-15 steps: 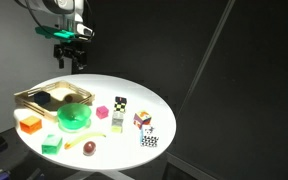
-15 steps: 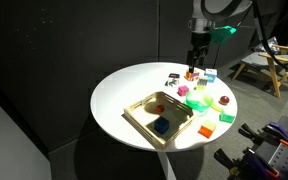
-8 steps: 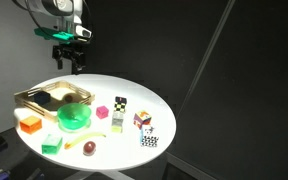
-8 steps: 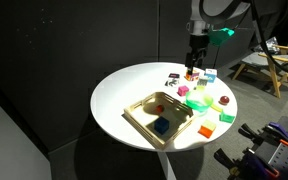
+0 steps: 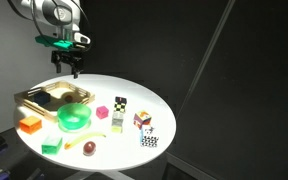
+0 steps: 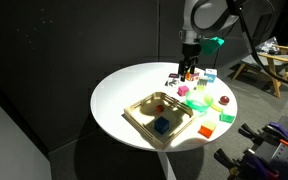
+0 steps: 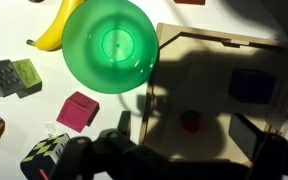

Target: Move the toy strawberry from the tray to the bowl

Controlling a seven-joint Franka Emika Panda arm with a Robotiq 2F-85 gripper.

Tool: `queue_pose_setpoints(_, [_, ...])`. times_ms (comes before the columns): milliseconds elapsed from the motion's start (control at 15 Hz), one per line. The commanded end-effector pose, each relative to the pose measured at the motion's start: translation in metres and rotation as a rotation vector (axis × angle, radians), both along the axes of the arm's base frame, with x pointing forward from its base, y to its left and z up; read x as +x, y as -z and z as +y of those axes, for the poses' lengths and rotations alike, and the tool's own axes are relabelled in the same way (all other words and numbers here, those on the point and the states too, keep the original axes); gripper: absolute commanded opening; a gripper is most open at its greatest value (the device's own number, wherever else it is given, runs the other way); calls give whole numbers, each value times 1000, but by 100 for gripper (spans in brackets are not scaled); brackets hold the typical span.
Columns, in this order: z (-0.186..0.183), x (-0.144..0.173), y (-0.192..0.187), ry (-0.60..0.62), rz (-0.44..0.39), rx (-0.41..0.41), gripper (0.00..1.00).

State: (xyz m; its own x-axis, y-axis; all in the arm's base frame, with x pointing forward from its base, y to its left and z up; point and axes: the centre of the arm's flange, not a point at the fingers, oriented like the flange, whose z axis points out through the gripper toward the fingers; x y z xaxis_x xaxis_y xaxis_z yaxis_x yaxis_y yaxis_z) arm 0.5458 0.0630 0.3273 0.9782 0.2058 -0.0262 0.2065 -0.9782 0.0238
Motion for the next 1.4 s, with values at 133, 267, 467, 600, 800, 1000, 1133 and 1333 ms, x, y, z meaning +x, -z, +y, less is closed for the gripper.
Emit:
queue_pose_setpoints(133, [12, 28, 15, -112, 4, 23, 100])
queue_pose_setpoints(267, [18, 34, 22, -153, 10, 24, 100])
queue_pose_setpoints(467, [28, 41, 35, -194, 21, 28, 100])
queue_pose_setpoints(600, [35, 45, 45, -196, 26, 28, 100])
queue_pose_setpoints(800, [41, 52, 64, -184, 33, 32, 100])
queue_pose_setpoints(1000, [44, 56, 84, -172, 31, 20, 100])
queue_pose_setpoints(1133, [45, 59, 96, -166, 26, 13, 100])
queue_pose_setpoints(1333, [48, 63, 110, -160, 23, 7, 100])
